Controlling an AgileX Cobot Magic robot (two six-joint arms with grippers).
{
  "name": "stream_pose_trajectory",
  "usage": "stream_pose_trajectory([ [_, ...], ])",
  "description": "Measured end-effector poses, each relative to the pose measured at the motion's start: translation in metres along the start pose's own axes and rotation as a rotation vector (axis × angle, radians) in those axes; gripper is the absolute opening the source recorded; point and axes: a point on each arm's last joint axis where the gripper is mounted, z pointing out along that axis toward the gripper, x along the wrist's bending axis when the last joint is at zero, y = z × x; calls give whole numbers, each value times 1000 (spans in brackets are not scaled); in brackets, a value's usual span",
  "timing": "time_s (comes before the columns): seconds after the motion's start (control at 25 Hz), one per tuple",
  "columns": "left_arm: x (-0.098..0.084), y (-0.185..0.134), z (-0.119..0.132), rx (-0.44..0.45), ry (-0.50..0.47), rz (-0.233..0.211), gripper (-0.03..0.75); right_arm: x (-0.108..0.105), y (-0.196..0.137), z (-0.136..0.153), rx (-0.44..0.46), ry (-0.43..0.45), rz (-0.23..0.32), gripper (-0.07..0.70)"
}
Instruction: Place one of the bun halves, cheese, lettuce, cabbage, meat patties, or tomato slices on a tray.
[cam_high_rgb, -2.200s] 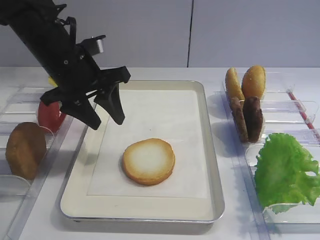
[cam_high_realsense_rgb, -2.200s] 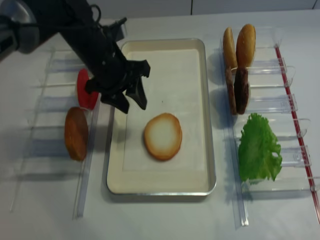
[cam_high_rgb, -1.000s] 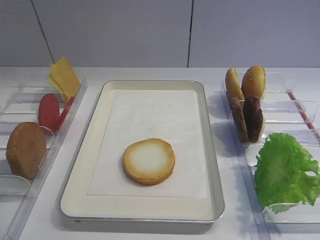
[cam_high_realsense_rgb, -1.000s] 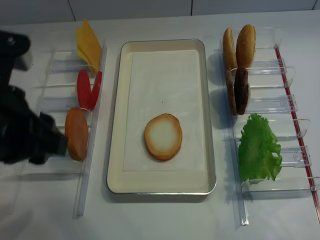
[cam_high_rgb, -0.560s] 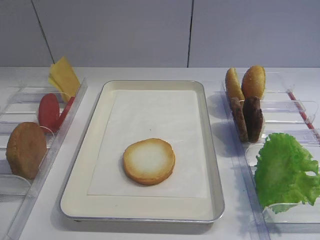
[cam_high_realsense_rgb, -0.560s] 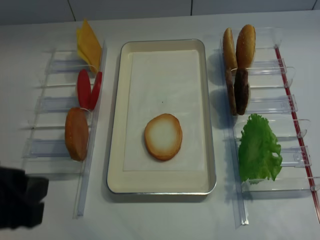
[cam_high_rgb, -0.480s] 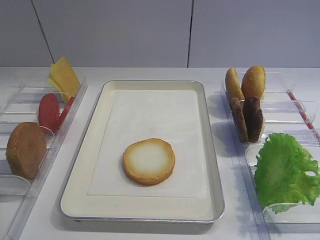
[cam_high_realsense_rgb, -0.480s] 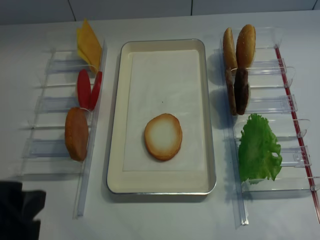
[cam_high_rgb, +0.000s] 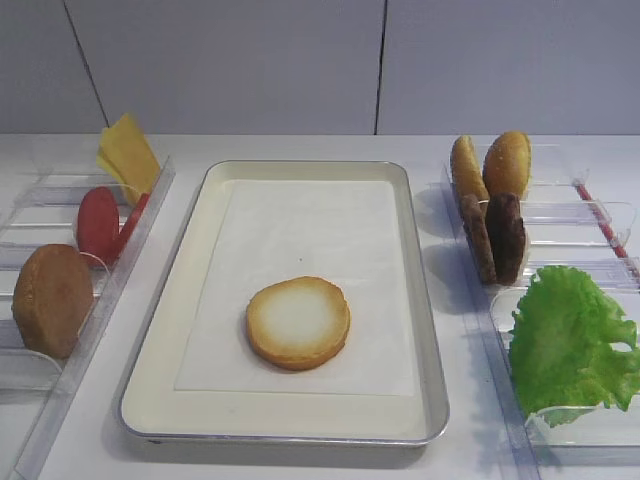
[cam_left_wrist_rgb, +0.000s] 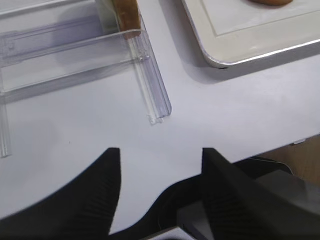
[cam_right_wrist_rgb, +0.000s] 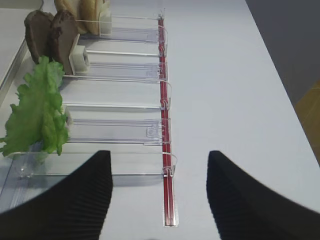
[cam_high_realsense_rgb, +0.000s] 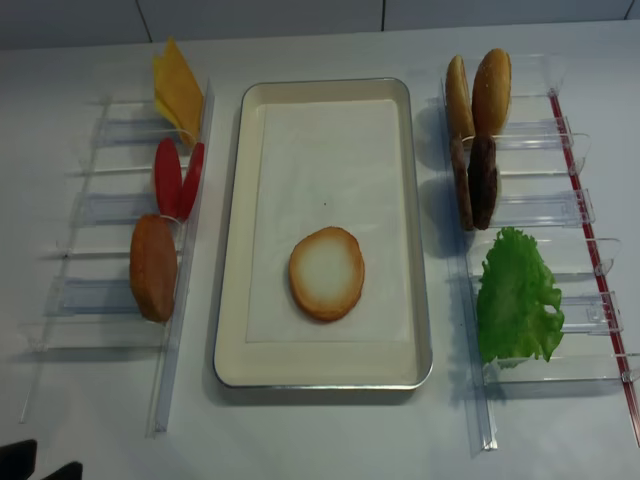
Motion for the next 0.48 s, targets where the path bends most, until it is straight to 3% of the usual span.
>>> stream_pose_trajectory([
  [0.16, 0, -11, -7, -98, -10, 38, 342, 0, 0, 0, 0, 0, 0, 430],
  [0.36, 0, -24, -17, -204, -27, 43, 330, 0, 0, 0, 0, 0, 0, 430],
  [0.48, 0, -27, -19, -222, -29, 45, 326, 0, 0, 0, 0, 0, 0, 430],
])
